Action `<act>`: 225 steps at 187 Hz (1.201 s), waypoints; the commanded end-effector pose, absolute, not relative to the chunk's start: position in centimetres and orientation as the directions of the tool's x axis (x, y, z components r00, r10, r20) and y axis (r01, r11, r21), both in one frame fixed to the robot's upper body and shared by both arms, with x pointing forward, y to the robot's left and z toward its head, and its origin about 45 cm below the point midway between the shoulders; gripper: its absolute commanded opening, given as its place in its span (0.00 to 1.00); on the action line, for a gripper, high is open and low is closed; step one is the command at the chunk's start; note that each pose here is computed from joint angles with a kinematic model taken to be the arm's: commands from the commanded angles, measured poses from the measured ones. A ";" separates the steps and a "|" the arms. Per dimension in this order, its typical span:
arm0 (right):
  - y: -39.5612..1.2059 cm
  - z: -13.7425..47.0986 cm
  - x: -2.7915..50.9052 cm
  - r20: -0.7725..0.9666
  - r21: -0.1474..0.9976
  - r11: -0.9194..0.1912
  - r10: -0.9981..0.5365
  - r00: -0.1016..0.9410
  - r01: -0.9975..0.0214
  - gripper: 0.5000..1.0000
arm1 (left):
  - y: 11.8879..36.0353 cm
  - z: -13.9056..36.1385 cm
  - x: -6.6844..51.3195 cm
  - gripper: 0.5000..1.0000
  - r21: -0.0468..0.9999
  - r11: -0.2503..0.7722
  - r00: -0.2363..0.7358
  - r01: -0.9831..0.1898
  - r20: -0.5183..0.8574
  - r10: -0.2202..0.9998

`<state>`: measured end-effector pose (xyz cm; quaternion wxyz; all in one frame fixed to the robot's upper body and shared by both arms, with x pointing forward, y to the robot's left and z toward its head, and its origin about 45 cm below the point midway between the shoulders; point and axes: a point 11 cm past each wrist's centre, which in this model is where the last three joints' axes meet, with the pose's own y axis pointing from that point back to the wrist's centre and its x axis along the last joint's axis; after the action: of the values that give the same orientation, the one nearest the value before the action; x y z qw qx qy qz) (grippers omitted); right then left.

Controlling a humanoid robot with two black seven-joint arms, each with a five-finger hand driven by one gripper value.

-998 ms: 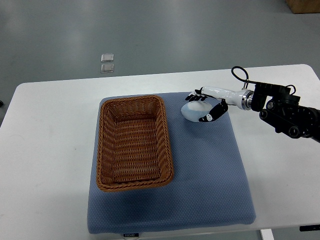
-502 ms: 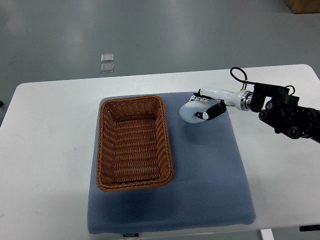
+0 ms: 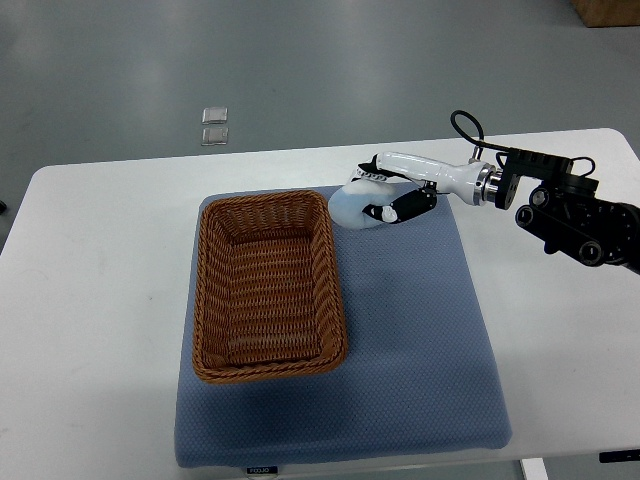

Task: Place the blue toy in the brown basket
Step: 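Lift the plush toy with the right hand and carry it over the basket, then lower the toy into the basket and open the right hand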

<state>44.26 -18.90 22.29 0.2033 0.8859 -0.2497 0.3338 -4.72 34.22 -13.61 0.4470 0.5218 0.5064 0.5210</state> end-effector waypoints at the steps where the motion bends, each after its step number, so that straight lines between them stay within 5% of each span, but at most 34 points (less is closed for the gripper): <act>1: -18.1 23.3 44.2 0.691 0.152 -0.810 -0.323 0.646 -0.567 0.00 | 34.2 -13.6 -4.7 1.00 0.994 -0.087 -0.056 0.063 0.091 0.994; 98: -5.6 22.6 38.9 0.618 0.034 -0.939 -0.249 0.746 -0.342 0.00 | 34.2 -13.6 -4.7 1.00 0.994 -0.087 -0.056 0.063 0.091 0.994; 190: -4.7 18.3 38.1 0.592 0.099 -0.914 -0.264 0.761 -0.394 0.00 | 34.2 -13.6 -4.7 1.00 0.994 -0.087 -0.056 0.063 0.091 0.994; 196: -4.7 18.2 38.0 0.591 0.094 -0.911 -0.273 0.759 -0.401 0.15 | 34.2 -13.6 -4.7 1.00 0.994 -0.087 -0.056 0.063 0.091 0.994; 225: -5.1 17.5 37.8 0.583 0.088 -0.902 -0.298 0.756 -0.424 0.53 | 34.2 -13.6 -4.7 1.00 0.994 -0.087 -0.056 0.063 0.091 0.994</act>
<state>37.97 -4.90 17.98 0.1085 0.9311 -0.1858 0.2946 -4.72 34.22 -13.61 0.4470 0.5218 0.5065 0.5209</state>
